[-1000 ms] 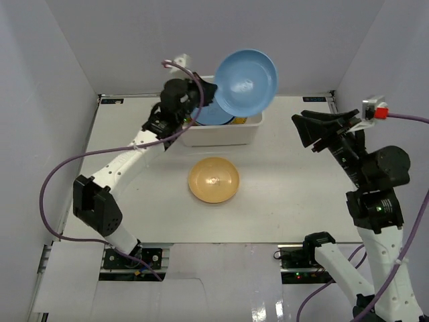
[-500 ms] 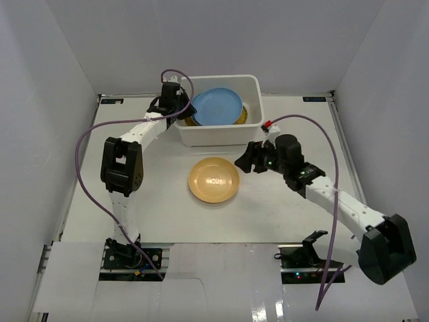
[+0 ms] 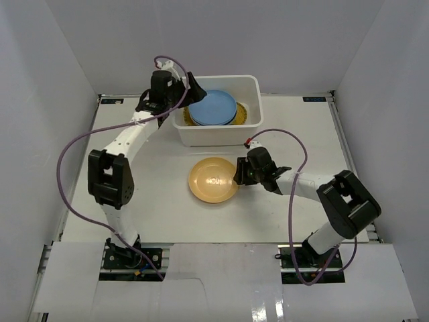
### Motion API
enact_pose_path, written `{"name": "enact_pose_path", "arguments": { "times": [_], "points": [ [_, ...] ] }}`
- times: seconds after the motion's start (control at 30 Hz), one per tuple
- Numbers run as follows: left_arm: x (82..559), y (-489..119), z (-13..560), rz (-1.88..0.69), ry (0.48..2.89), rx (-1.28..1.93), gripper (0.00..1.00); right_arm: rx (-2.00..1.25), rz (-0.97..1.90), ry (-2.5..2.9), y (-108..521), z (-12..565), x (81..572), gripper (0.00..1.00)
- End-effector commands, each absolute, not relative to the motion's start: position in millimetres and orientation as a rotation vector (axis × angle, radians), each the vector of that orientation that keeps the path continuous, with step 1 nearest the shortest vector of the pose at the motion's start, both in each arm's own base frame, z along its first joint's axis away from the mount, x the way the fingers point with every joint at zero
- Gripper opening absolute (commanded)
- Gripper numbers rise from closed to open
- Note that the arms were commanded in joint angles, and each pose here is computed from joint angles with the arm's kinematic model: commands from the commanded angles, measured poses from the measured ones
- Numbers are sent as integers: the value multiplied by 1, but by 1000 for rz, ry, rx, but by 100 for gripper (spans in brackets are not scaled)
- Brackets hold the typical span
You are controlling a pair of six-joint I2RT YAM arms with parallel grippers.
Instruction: Place the plates into the plastic bin on the countertop
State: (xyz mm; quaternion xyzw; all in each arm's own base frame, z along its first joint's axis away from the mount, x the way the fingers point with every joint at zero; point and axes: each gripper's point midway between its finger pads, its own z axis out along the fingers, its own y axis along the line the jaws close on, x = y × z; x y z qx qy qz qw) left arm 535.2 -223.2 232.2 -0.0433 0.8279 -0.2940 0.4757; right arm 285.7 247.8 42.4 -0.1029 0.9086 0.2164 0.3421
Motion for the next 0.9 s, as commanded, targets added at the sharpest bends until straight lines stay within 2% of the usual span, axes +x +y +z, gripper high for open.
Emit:
{"name": "enact_pose_path", "arguments": {
  "times": [0.0,0.03,0.1,0.13,0.2,0.23,0.3,0.33,0.4,0.47,0.6,0.7,0.73,0.77,0.83,0.87],
  "points": [
    [490,-212,377,-813,1707,-42,98,-233,564,2318,260,45,306,46],
    [481,-209,372,-809,1712,-55,98,-225,579,2327,262,43,305,34],
    [452,-199,411,-840,1611,-72,98,-216,603,2313,266,45,307,20],
    [441,-198,414,-855,1600,-68,98,-210,599,2303,266,49,309,8],
    [421,-194,400,-858,1635,-59,98,-213,615,2258,265,68,310,8],
    [400,-187,416,-849,1596,-33,98,-222,627,2228,265,80,309,8],
    [382,-173,390,-789,1651,-55,98,-255,682,2120,267,123,306,8],
    [359,-162,404,-754,1601,-31,98,-277,716,2079,269,142,304,8],
    [346,-142,367,-655,1662,-81,98,-306,750,1954,270,201,304,8],
    [321,-124,360,-596,1658,-95,98,-306,741,1862,267,244,308,8],
    [290,-105,286,-508,1778,-115,98,-252,629,1709,250,323,354,8],
    [275,-94,266,-475,1789,-138,98,-168,533,1722,235,323,402,8],
    [273,-92,259,-465,1795,-142,98,-150,559,1687,237,344,416,8],
    [273,-92,264,-463,1787,-140,98,-126,534,1735,233,324,440,8],
    [273,-96,270,-476,1776,-104,98,-92,546,1706,235,341,464,8],
    [274,-96,271,-477,1773,-98,98,-85,532,1759,236,319,483,8]
  ]
}}
